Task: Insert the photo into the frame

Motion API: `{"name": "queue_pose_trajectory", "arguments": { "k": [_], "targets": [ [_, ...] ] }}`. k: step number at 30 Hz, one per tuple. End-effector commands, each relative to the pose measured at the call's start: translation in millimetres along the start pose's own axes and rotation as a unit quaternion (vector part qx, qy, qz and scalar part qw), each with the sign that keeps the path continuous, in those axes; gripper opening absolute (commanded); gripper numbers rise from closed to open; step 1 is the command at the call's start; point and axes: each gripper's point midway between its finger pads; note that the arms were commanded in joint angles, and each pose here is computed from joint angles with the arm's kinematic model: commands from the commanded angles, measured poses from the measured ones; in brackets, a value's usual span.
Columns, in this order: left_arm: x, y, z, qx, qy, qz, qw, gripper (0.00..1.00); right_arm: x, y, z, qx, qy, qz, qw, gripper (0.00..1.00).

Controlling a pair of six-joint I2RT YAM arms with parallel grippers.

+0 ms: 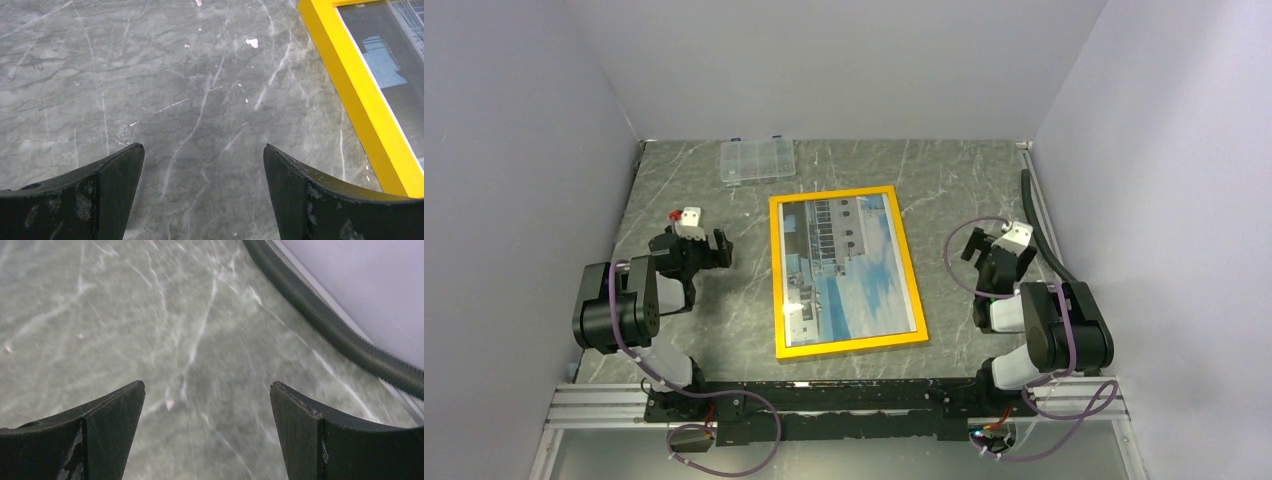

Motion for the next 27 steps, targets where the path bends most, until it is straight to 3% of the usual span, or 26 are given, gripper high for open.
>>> {"name": "queue_pose_trajectory", "arguments": {
  "k": [1,27],
  "targets": [
    [-6.7,23.9,2.8,-0.004,0.012,-0.035,0.999,0.95,-14.6,32.6,10.0,-0.005,0.010,-0.038,0.999,1.00],
    [-4.9,25.1,1.4,-0.007,0.012,-0.044,0.999,0.95,-10.7,37.4,14.5,0.005,0.023,-0.055,0.998,1.00]
  ]
}}
Point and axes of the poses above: each gripper's point midway between its finger pads, its own x axis back along the fingers, its own z axis along the line the jaws close on, y = z × x, and after that the axes turned 8 degrees about x, right-handed
